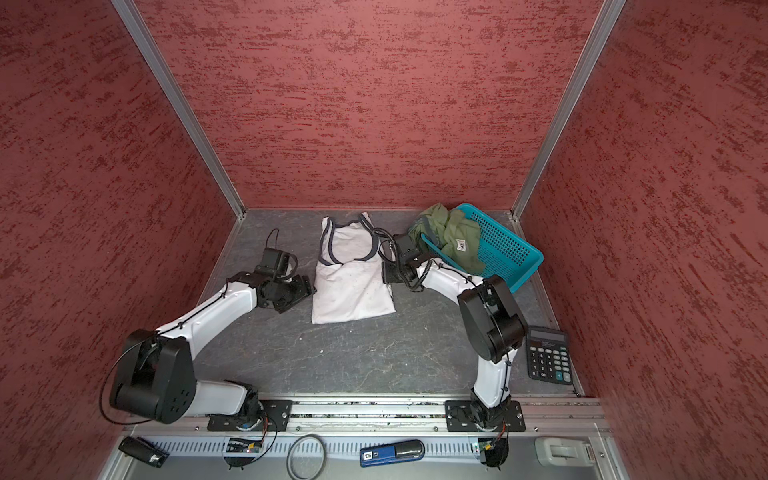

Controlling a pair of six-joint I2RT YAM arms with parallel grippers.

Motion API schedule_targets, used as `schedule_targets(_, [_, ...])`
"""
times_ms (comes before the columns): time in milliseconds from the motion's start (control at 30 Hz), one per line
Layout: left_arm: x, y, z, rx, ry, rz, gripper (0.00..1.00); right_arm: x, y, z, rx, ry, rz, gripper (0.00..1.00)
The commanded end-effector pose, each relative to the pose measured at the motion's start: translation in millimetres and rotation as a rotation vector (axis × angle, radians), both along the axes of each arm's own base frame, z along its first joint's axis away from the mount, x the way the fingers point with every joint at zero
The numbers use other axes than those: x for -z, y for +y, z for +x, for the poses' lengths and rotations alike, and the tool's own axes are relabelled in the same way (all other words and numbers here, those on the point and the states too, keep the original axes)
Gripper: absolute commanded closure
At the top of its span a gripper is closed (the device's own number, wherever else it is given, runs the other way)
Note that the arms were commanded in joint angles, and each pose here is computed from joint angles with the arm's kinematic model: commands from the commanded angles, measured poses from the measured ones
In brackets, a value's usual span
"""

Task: Fold and stack the tank tops

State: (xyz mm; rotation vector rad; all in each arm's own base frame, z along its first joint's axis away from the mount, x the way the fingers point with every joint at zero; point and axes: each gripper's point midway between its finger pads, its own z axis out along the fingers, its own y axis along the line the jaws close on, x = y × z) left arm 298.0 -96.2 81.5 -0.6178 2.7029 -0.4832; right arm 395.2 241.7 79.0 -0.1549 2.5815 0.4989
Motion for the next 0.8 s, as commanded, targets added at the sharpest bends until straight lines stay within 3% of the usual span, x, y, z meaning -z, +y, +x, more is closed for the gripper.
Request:
schedule_targets(0, [4,-8,-8,-0.008,-0.013,-0.064,0.21,12,7,-14,0.009,0.043,0.091,0.43])
schedule_targets(233, [27,-14,-15,-0.014,0.041,-0.092,0.27,25,15,-44,-0.009,0.097,0.133,0.58])
schedule_targets(433, [41,-18,-17,-0.013,0.084,-0.077,0.34,42,15,-56,-0.007,0.133,0.098,0.66])
schedule_targets(600, [54,-13,-22,-0.037,0.123,-0.044,0.46,37,12,-64,0.002,0.116,0.076,0.83])
schedule_targets(767, [71,-2,-29,-0.075,0.183,0.012,0.62,30,-4,-73,0.041,0.086,0.035,0.91])
